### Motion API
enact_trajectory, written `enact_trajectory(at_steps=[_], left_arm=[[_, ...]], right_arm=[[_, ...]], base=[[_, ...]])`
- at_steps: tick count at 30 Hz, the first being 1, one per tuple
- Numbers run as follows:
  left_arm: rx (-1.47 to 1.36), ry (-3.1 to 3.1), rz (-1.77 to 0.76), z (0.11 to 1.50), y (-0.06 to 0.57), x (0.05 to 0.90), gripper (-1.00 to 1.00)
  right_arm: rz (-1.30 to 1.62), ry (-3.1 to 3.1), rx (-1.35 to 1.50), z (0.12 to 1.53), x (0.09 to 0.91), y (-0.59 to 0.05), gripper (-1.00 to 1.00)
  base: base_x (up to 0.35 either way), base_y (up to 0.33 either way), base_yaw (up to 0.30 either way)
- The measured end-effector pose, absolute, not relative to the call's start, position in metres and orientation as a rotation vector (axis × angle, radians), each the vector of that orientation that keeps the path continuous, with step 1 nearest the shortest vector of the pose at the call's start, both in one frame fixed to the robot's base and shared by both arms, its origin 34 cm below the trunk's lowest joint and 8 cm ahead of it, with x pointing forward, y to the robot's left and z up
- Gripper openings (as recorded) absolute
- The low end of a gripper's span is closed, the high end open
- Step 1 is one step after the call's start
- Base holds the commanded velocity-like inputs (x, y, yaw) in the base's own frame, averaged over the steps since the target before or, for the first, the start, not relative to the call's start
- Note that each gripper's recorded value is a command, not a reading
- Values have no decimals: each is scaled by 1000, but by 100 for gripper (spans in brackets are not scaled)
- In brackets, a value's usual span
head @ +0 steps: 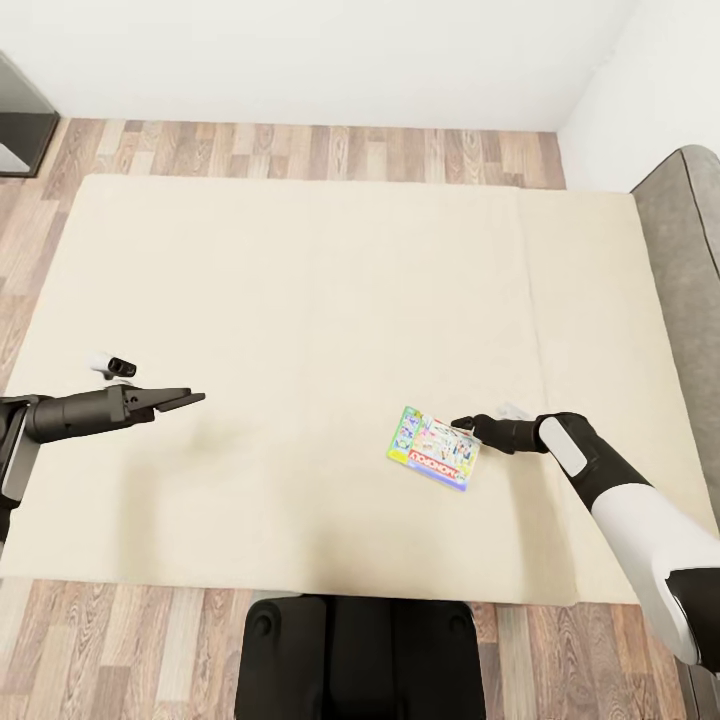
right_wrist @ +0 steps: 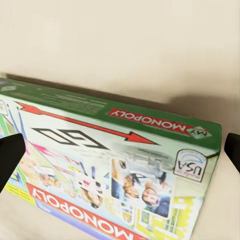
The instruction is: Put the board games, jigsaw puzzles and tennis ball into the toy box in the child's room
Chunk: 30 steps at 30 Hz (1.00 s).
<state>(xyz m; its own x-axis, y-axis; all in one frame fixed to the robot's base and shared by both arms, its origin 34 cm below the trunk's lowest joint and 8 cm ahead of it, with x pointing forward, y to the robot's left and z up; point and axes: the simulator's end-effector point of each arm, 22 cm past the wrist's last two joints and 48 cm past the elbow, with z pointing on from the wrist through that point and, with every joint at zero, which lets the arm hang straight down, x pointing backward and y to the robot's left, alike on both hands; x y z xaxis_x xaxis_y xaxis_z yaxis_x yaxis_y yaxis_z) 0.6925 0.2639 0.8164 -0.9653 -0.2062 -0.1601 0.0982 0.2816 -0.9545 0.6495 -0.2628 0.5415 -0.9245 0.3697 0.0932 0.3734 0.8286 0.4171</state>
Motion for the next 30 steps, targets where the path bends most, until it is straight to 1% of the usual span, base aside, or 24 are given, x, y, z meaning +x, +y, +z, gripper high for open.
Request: enact_trajectory(at_steps=[18, 30], left_arm=[[-104, 2303, -1743, 813, 264, 691, 100], [-114, 2311, -1747, 807, 264, 689, 100]], right_arm=[[-683, -2992, -609, 539, 647, -263, 100], [-677, -2983, -610, 533, 642, -263, 100]], base=[[0, 0, 0], [0, 0, 36]])
